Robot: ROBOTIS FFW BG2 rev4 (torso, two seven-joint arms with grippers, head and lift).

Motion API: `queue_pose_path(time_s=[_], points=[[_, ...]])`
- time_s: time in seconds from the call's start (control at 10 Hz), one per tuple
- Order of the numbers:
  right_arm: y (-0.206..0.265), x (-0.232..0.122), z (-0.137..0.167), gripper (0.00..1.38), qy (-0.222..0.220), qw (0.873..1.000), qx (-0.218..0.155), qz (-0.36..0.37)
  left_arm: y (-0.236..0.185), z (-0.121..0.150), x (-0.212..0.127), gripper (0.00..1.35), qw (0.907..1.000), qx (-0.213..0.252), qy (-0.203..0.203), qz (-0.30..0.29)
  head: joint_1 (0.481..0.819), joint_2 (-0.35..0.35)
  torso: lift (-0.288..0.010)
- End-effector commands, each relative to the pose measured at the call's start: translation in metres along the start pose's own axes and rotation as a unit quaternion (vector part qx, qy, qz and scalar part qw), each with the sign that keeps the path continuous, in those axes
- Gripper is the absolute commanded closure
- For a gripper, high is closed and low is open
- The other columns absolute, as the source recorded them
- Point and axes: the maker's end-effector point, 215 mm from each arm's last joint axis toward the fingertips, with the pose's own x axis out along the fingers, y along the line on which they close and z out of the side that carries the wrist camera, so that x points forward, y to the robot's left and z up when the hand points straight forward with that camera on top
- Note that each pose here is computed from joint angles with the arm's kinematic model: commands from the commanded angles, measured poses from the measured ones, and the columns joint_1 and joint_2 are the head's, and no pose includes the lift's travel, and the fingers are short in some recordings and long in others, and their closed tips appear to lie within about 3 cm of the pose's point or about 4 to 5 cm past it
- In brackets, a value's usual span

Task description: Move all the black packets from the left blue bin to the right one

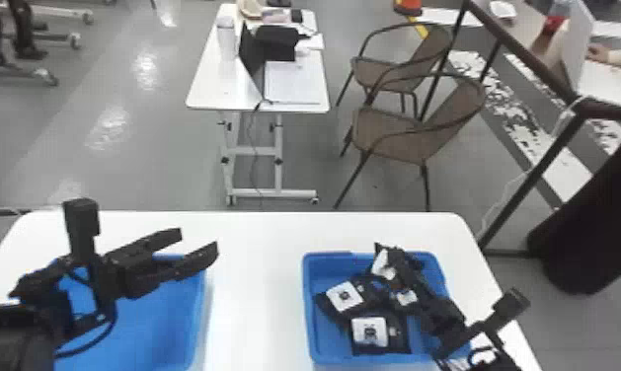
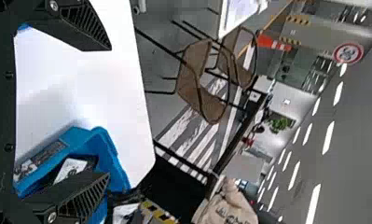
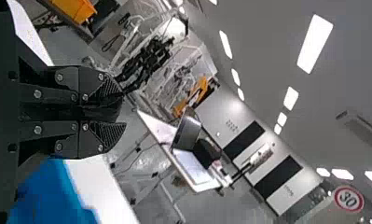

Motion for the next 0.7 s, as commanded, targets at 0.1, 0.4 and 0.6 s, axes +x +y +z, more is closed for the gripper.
queue_pose_path(time_s=[0.1, 0.4, 0.6], points=[[-0.039, -0.017, -0.038, 1.15, 0.024, 0.998, 0.043, -0.048, 0.031, 0.039, -0.049, 0.00, 0.9970, 0.011, -0.053, 0.054, 0.695, -0.091, 0.000], [-0.073, -0.031, 0.016, 0.04, -0.020, 0.993, -0.036, -0.110, 0.025, 0.074, -0.051, 0.00, 0.9945, 0.026, -0.085, 0.055, 0.695, -0.057, 0.000], [-0.065, -0.065, 0.065, 0.18, -0.030, 0.980, -0.138, -0.139, 0.035, 0.078, -0.070, 0.00, 0.9905, 0.041, -0.108, 0.073, 0.695, -0.118, 0.000]])
